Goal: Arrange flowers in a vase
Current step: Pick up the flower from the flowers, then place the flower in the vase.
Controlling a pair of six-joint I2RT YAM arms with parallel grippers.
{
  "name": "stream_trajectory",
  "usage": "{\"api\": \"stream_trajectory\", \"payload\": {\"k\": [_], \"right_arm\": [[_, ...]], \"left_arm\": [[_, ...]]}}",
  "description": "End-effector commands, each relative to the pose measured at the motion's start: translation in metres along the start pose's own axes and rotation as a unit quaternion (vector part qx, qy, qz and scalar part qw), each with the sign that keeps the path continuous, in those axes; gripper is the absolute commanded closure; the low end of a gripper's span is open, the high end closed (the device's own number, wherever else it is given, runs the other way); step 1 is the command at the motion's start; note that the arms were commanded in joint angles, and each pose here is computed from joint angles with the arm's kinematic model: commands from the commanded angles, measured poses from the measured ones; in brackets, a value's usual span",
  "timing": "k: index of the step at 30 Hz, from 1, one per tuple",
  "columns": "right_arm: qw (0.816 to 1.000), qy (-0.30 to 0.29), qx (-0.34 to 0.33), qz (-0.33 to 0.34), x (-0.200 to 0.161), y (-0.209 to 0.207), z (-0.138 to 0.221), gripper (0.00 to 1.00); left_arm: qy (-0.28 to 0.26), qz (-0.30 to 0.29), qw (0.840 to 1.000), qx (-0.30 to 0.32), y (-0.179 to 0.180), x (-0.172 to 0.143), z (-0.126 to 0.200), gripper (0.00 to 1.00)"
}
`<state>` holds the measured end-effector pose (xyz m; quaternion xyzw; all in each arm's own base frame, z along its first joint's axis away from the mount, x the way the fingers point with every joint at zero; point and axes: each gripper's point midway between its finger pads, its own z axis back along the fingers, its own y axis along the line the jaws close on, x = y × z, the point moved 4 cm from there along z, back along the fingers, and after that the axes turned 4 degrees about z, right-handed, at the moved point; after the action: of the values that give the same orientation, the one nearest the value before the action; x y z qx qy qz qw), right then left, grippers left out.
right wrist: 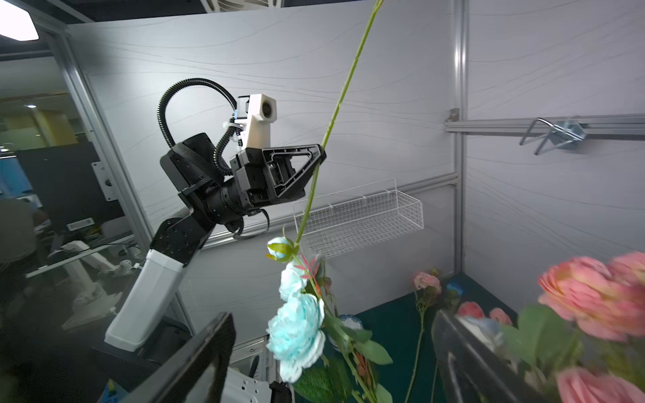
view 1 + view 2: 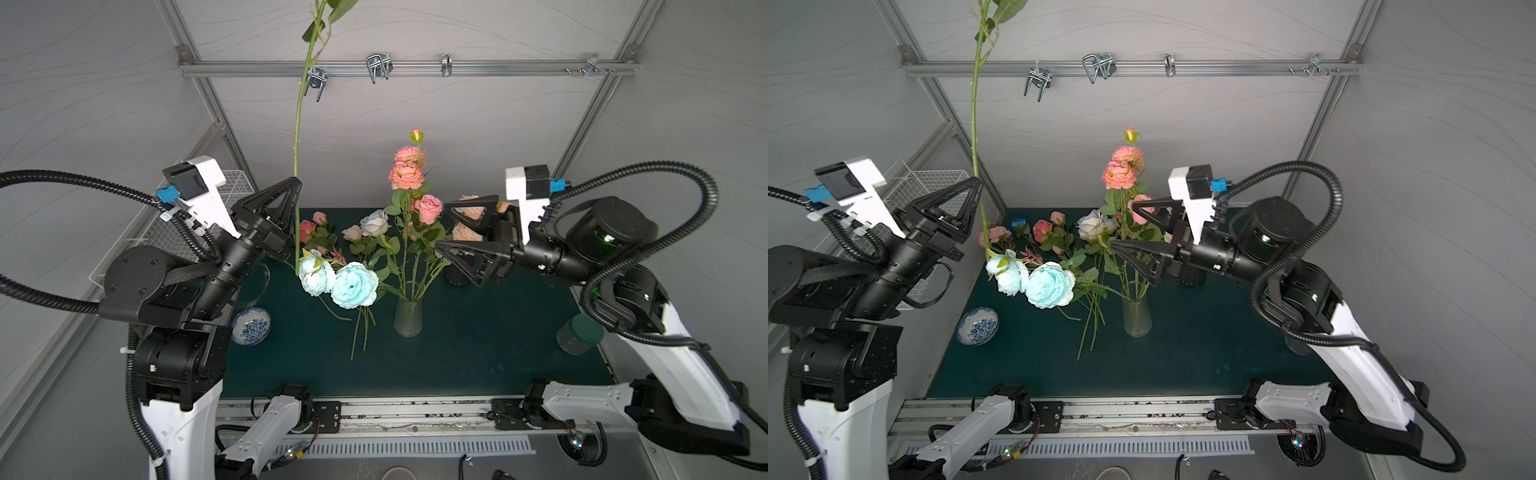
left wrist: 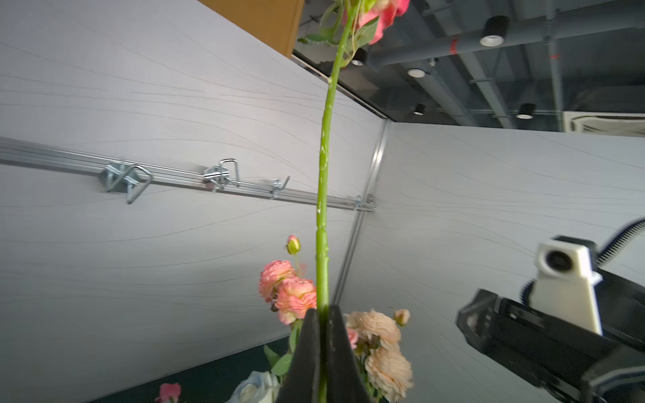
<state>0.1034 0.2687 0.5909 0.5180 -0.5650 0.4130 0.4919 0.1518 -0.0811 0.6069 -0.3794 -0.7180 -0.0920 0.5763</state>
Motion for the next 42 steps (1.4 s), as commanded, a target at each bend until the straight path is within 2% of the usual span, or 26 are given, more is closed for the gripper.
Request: {"api": "stream_trajectory", "payload": {"k": [1, 8, 14, 18, 23, 26, 28, 30, 31, 33, 34, 35, 37, 42], "right_arm": [[0.996, -0.034, 0.081, 0.015, 0.025, 0.019, -0.028, 0.08], [0.986, -0.089, 0.142, 0.007, 0.058, 0.013, -0.086, 0.06], [0.973, -0.131, 0.190, 0.018, 0.073, 0.017, -0.102, 0.05], [0.972, -0.135, 0.192, 0.012, 0.070, 0.012, -0.112, 0.12], [0.972, -0.137, 0.191, 0.018, 0.067, 0.010, -0.115, 0.44], [0.972, -0.144, 0.187, 0.023, 0.070, 0.010, -0.113, 0.58], [0.971, -0.145, 0.187, 0.026, 0.070, 0.010, -0.112, 0.73], [0.972, -0.145, 0.184, 0.031, 0.071, 0.011, -0.111, 1.00], [0.972, -0.148, 0.179, 0.034, 0.072, 0.011, -0.109, 1.00], [0.971, -0.156, 0.174, 0.045, 0.075, 0.011, -0.105, 1.00], [0.970, -0.162, 0.171, 0.054, 0.078, 0.012, -0.102, 1.00], [0.970, -0.169, 0.166, 0.059, 0.082, 0.013, -0.098, 1.00], [0.968, -0.185, 0.156, 0.071, 0.090, 0.014, -0.090, 1.00], [0.962, -0.225, 0.123, 0.097, 0.117, 0.012, -0.063, 1.00]], "left_arm": [[-0.002, -0.028, 0.991, -0.133, -0.050, 0.012, 0.017, 1.00], [0.017, -0.037, 0.985, -0.165, -0.057, 0.006, 0.019, 1.00], [0.036, -0.042, 0.986, -0.156, -0.049, -0.004, 0.012, 1.00], [0.053, -0.040, 0.983, -0.172, -0.049, -0.010, 0.007, 1.00], [0.077, -0.040, 0.978, -0.189, -0.049, -0.019, 0.003, 1.00], [0.082, -0.038, 0.978, -0.190, -0.048, -0.021, 0.002, 1.00], [0.080, -0.038, 0.978, -0.186, -0.047, -0.021, 0.001, 1.00], [0.073, -0.036, 0.982, -0.170, -0.043, -0.019, 0.001, 1.00], [0.069, -0.035, 0.984, -0.162, -0.042, -0.018, 0.001, 0.91], [0.058, -0.032, 0.987, -0.146, -0.039, -0.016, 0.001, 0.53], [0.053, -0.031, 0.989, -0.138, -0.037, -0.015, 0.002, 0.38], [0.049, -0.029, 0.989, -0.133, -0.036, -0.015, 0.002, 0.28], [0.045, -0.024, 0.991, -0.126, -0.033, -0.015, 0.001, 0.20], [0.032, -0.016, 0.994, -0.099, -0.027, -0.012, 0.000, 0.17]]}}
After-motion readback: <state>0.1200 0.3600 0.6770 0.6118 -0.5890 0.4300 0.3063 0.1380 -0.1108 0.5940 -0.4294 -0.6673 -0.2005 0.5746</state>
